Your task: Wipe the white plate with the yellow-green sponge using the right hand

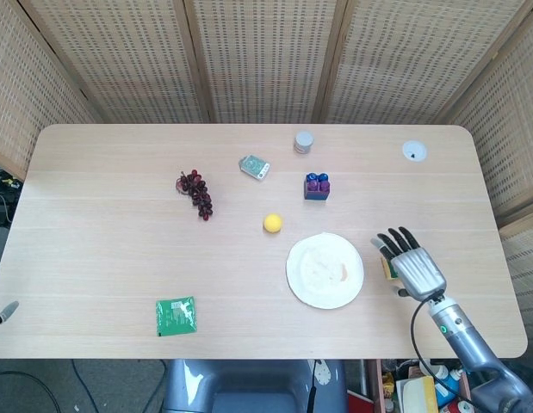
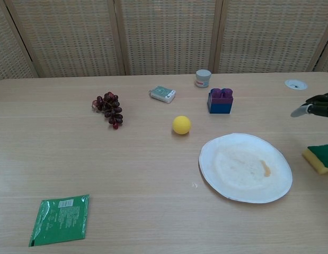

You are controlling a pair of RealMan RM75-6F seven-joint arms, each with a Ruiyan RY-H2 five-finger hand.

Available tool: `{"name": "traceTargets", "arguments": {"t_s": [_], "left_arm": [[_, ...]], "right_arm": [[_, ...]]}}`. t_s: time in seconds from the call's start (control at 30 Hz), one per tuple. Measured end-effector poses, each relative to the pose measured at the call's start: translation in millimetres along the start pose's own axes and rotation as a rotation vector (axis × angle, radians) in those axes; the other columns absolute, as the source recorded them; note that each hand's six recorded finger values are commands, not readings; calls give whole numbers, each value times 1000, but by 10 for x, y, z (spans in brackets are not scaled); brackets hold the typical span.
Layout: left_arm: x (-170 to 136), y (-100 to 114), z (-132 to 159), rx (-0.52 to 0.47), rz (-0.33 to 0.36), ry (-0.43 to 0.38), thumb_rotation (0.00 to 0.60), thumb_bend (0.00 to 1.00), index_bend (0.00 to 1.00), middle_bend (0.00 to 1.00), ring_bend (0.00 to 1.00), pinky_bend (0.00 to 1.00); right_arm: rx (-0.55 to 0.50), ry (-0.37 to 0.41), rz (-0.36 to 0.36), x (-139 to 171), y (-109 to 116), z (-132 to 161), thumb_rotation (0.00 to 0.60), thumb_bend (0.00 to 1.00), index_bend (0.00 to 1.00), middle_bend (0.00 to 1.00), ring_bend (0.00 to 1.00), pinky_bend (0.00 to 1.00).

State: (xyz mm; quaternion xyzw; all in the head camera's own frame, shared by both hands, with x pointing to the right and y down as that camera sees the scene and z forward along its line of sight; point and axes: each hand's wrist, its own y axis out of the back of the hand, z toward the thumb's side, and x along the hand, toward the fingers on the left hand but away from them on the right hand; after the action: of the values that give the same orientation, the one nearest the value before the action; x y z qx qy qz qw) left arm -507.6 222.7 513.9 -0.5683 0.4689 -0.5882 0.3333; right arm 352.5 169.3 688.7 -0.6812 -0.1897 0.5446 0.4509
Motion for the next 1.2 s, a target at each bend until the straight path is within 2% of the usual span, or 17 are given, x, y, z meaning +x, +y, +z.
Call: {"name": "traceTargets", "arguments": {"t_s": [0.17, 0.37, 0.63, 0.8, 0.93, 1.1, 1.2], "left_arm": [[57, -28, 2, 5, -6, 4, 600, 0, 0, 0, 0, 0], [82, -59, 16, 8, -17, 5, 600, 0, 0, 0, 0, 0], [87, -63, 39, 11, -17, -1, 600, 0, 0, 0, 0, 0], [87, -72, 56, 12, -22, -6, 600, 0, 0, 0, 0, 0], [91, -96, 64, 19, -32, -8, 600, 0, 0, 0, 0, 0], [88, -117, 82, 17, -41, -13, 600, 0, 0, 0, 0, 0], [86, -107, 78, 13, -38, -11, 600, 0, 0, 0, 0, 0]], "right_arm": [[8, -30, 71, -145, -208, -29, 600, 50, 162, 183, 22, 114], [48, -61, 101, -231, -322, -97, 600, 55, 171, 185, 24, 120], [56, -113, 134, -279, -453, -234, 600, 60, 228, 223, 69, 188], [58, -133, 151, -316, -525, -298, 600, 134, 308, 347, 214, 362], [66, -133, 154, -346, -561, -306, 600, 140, 351, 389, 256, 411], [80, -118, 147, -379, -585, -273, 600, 189, 445, 481, 340, 526], [76, -109, 122, -393, -560, -245, 600, 205, 456, 498, 351, 535]]}}
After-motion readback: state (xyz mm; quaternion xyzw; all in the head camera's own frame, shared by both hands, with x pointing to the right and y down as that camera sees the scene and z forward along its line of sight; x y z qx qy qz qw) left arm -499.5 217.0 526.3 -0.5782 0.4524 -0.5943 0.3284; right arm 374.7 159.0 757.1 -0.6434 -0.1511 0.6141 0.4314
